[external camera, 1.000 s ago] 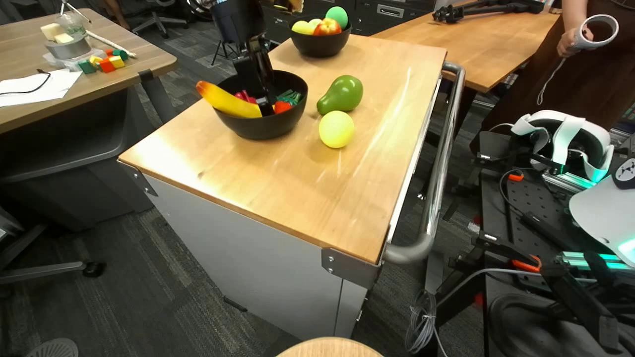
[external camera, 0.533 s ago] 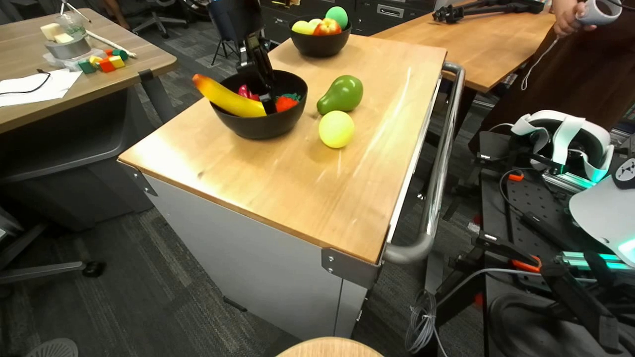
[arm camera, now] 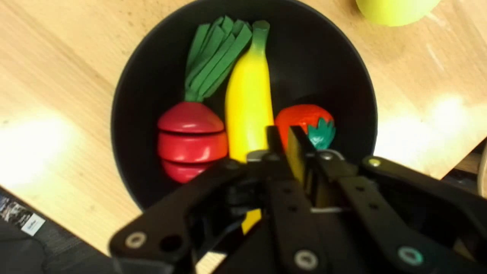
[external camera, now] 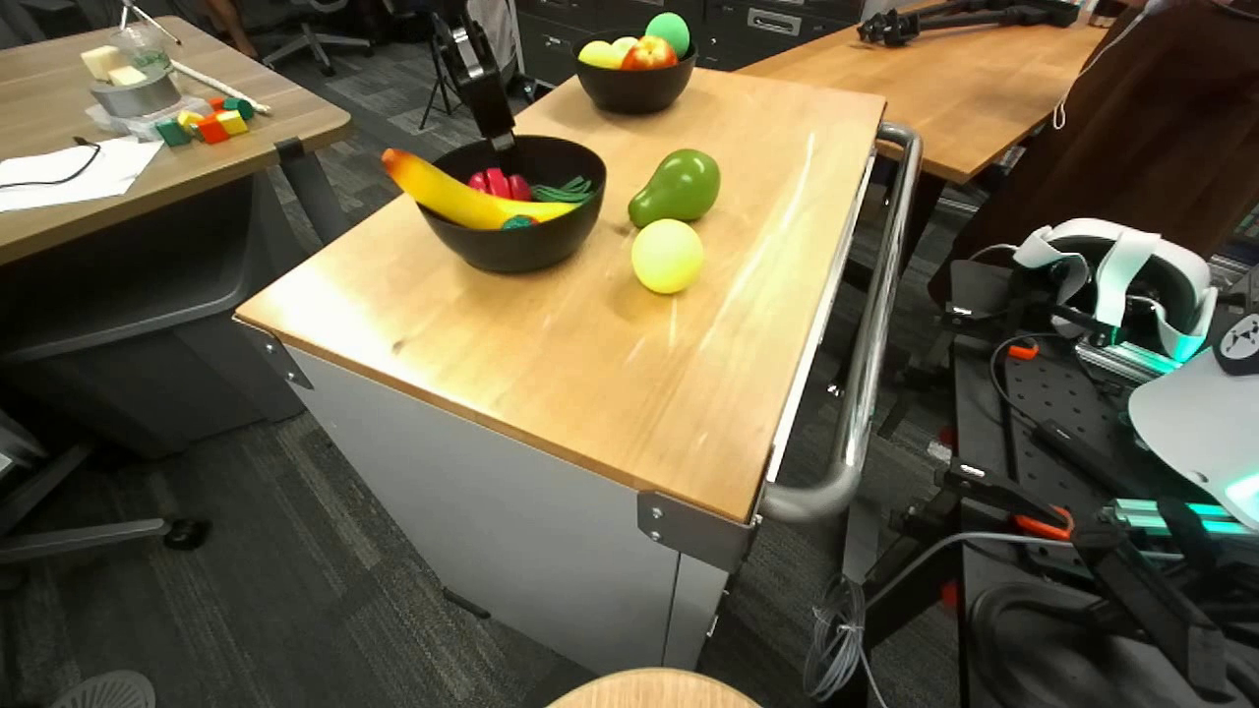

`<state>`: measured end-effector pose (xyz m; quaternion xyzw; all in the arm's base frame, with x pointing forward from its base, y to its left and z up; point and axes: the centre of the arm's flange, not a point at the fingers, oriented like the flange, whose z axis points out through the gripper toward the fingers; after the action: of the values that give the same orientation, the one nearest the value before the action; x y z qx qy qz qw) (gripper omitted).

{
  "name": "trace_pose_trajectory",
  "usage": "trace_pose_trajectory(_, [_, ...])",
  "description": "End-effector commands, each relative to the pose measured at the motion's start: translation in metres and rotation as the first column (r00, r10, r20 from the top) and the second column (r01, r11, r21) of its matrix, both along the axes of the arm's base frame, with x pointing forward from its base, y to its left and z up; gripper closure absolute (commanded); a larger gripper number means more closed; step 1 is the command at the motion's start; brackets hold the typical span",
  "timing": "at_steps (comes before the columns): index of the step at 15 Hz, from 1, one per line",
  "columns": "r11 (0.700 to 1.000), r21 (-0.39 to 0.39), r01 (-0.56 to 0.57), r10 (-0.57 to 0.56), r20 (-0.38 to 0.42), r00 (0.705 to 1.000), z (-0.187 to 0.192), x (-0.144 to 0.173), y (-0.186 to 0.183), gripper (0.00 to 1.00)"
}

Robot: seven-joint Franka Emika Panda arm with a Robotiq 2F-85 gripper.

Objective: Remove the fruits and vegetables from the two black bowls

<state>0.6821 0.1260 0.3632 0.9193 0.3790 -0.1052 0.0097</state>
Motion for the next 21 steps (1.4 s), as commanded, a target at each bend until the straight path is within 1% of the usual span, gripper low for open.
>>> trace_pose_trajectory(1, [0.985,-0.032,-0.167,0.169,0.094,0.981,0.019,-0.023,0.006,0.54])
trace_pose_trajectory(4, [0.954,-0.037,-0.296,0.298,0.167,0.94,0.015,-0.018,0.002,0.31])
trace_pose_trajectory(7, [0.92,-0.01,-0.392,0.384,0.218,0.897,0.002,-0.013,-0.004,0.09])
trace_pose_trajectory(8, [0.91,0.003,-0.415,0.404,0.226,0.886,-0.002,-0.013,-0.004,0.02])
trace_pose_trajectory(9, [0.899,0.013,-0.438,0.423,0.234,0.875,-0.007,-0.014,-0.005,0.0])
trace_pose_trajectory(12, [0.871,0.054,-0.488,0.464,0.236,0.854,-0.021,-0.021,-0.001,0.0])
trace_pose_trajectory(16, [0.854,0.114,-0.508,0.477,0.221,0.851,-0.035,-0.027,0.009,0.04])
trace_pose_trajectory(17, [0.852,0.118,-0.51,0.479,0.22,0.85,-0.037,-0.027,0.009,0.11])
trace_pose_trajectory(18, [0.852,0.121,-0.51,0.478,0.22,0.851,-0.039,-0.026,0.008,0.29])
trace_pose_trajectory(19, [0.852,0.121,-0.509,0.477,0.22,0.851,-0.039,-0.026,0.007,0.29])
trace_pose_trajectory(21, [0.855,0.128,-0.503,0.469,0.226,0.854,-0.035,-0.025,0.006,0.45])
